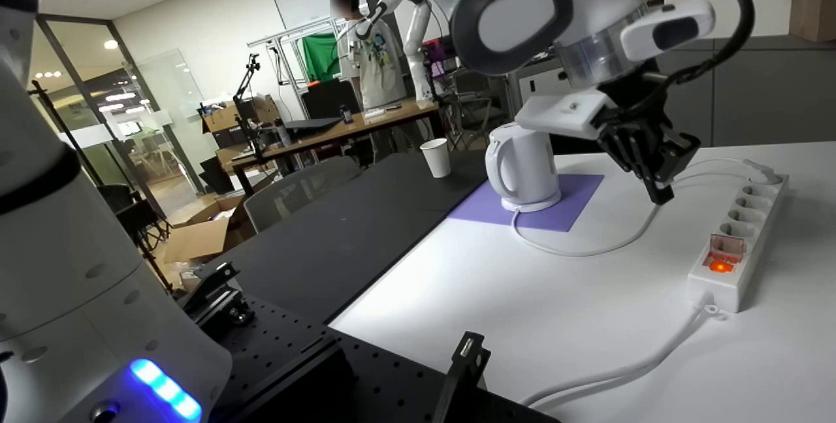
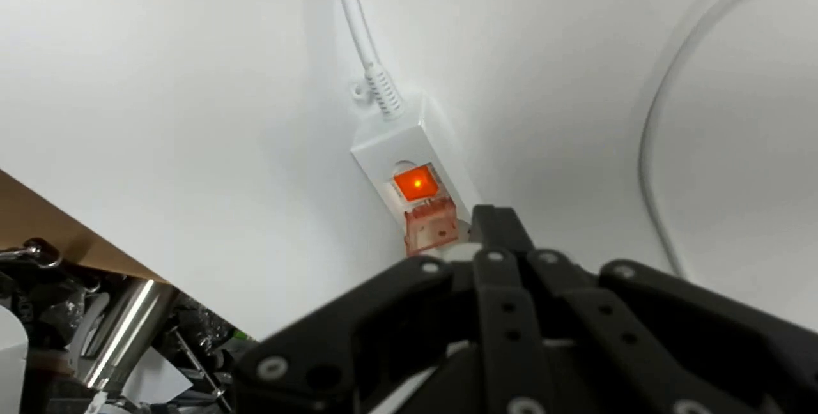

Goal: Switch off the extension cable

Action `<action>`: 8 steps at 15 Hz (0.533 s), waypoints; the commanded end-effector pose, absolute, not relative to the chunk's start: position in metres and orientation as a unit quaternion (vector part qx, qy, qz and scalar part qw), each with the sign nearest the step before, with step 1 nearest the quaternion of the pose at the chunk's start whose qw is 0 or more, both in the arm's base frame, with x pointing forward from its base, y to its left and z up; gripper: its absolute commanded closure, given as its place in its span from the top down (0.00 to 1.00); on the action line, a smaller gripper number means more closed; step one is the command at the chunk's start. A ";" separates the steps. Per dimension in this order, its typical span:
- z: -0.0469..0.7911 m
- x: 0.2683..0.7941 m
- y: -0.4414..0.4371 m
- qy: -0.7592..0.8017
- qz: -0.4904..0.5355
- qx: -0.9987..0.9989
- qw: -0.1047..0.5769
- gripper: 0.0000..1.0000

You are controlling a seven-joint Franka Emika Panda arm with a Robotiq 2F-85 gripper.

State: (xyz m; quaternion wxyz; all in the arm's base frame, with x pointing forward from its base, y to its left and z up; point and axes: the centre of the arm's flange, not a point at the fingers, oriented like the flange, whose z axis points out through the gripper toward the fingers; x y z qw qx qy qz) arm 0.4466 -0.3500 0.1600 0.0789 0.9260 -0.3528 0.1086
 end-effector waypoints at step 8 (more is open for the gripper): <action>0.070 0.478 -0.437 -0.353 0.030 0.932 0.077 0.00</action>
